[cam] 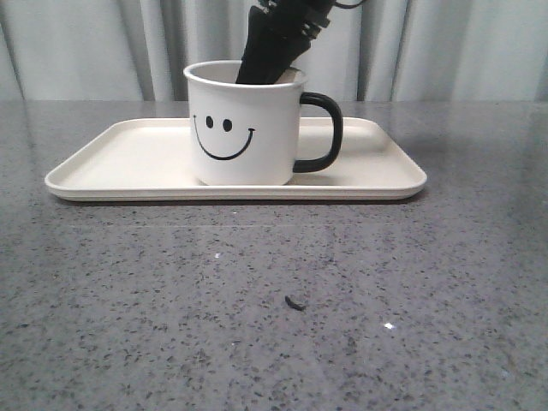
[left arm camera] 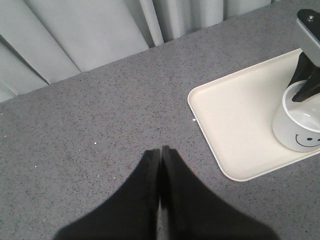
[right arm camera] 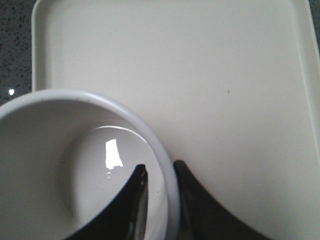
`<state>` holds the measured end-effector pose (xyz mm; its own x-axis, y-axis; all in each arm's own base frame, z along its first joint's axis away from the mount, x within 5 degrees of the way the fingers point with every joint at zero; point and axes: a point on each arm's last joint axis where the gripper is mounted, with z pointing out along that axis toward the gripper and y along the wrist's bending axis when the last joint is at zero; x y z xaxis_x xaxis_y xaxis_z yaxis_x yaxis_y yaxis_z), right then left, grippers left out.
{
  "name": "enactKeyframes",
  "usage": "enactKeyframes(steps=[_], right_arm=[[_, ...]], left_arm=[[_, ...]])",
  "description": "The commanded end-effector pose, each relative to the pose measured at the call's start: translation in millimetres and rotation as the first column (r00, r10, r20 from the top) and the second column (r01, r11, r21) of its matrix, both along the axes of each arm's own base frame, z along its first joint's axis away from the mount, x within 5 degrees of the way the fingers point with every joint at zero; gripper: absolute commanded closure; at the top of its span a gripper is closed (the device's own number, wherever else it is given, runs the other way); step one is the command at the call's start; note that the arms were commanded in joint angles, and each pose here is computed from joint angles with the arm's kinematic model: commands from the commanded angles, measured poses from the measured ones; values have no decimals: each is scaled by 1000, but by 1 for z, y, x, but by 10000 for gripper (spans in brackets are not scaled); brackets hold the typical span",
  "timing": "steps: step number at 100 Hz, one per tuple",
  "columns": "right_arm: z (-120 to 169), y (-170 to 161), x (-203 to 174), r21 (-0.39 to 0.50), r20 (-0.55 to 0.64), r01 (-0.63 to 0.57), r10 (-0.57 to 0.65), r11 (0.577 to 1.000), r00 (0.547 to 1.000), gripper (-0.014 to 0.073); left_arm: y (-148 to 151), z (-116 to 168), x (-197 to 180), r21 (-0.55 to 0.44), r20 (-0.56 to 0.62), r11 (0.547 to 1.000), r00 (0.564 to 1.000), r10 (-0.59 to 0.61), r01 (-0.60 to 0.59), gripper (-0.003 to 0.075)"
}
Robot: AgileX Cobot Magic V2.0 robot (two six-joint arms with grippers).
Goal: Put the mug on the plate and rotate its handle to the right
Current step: 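Set the mug on the tray and open the right gripper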
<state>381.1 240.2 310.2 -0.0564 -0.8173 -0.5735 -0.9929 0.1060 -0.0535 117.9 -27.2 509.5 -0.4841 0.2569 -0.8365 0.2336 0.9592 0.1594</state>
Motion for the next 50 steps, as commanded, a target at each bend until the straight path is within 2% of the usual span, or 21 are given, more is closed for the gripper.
enactKeyframes(steps=[1, 50], right_arm=[[32, -2, -21, 31, -9, -62, 62, 998, 998, 441], [33, 10, -29, 31, -4, -94, 95, 995, 995, 441]], left_arm=[[1, 7, -4, -19, 44, 1000, 999, -2, 3, 739], [1, 7, -4, -21, 44, 1000, 999, -3, 4, 739]])
